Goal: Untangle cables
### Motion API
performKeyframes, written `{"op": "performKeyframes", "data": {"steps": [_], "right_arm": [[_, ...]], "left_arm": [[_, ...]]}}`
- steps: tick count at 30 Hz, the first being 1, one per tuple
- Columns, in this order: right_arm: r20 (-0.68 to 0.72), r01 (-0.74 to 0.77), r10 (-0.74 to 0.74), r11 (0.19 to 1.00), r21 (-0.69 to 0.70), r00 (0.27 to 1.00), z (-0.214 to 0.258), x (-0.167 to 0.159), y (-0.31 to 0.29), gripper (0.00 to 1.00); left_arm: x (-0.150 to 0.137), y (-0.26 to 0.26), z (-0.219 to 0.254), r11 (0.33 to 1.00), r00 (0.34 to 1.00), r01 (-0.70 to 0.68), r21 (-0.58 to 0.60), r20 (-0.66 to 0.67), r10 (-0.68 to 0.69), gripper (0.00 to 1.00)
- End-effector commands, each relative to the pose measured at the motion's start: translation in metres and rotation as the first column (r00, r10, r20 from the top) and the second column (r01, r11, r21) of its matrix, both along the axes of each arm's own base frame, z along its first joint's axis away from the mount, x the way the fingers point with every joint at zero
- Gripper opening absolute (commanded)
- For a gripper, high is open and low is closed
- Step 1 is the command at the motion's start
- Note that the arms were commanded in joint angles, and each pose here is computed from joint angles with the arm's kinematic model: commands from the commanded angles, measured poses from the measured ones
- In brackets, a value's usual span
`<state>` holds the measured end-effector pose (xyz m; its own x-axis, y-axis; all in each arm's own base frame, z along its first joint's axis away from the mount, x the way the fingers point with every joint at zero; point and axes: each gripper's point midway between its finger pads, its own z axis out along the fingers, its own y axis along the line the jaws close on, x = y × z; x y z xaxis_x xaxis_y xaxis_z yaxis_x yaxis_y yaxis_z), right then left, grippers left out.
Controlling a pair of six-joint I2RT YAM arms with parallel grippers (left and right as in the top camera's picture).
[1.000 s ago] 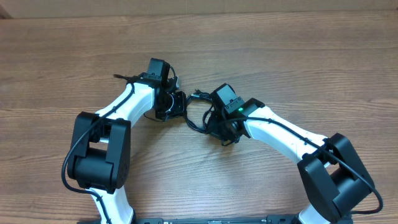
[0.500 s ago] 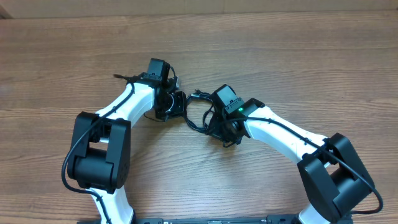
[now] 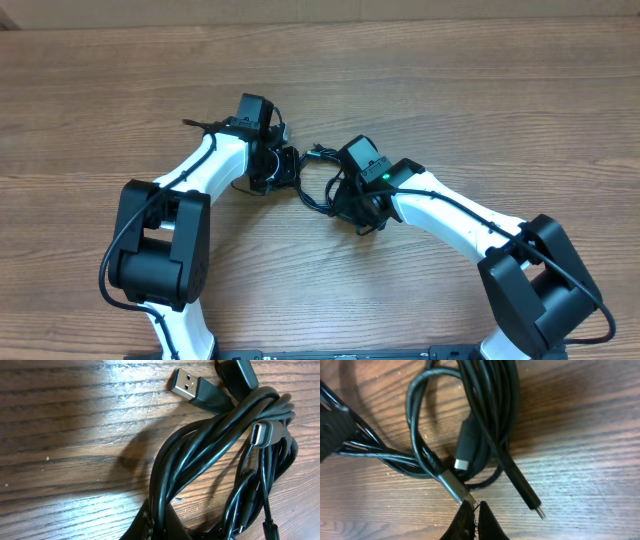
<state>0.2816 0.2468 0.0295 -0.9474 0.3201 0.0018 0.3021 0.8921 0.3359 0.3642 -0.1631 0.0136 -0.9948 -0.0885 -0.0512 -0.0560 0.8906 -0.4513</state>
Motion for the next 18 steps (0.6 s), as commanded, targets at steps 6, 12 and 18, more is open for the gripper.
{"op": "performKeyframes", "data": {"steps": [6,12,18], "right_arm": [[0.045,0.016,-0.017,1.000,0.006,0.999,-0.001,0.010,0.004,0.04],[0.009,0.018,-0.018,1.000,-0.022,1.000,-0.004,0.002,-0.003,0.04],[-0.041,0.021,-0.023,0.998,-0.053,0.999,-0.008,-0.008,-0.012,0.04]], "left_arm": [[0.000,0.003,-0.006,0.999,1.000,0.005,0.034,0.000,-0.005,0.04],[0.000,0.003,-0.006,0.999,1.000,0.005,0.034,0.000,-0.005,0.04],[0.000,0.003,-0.006,0.999,1.000,0.005,0.034,0.000,-0.005,0.04]]}}
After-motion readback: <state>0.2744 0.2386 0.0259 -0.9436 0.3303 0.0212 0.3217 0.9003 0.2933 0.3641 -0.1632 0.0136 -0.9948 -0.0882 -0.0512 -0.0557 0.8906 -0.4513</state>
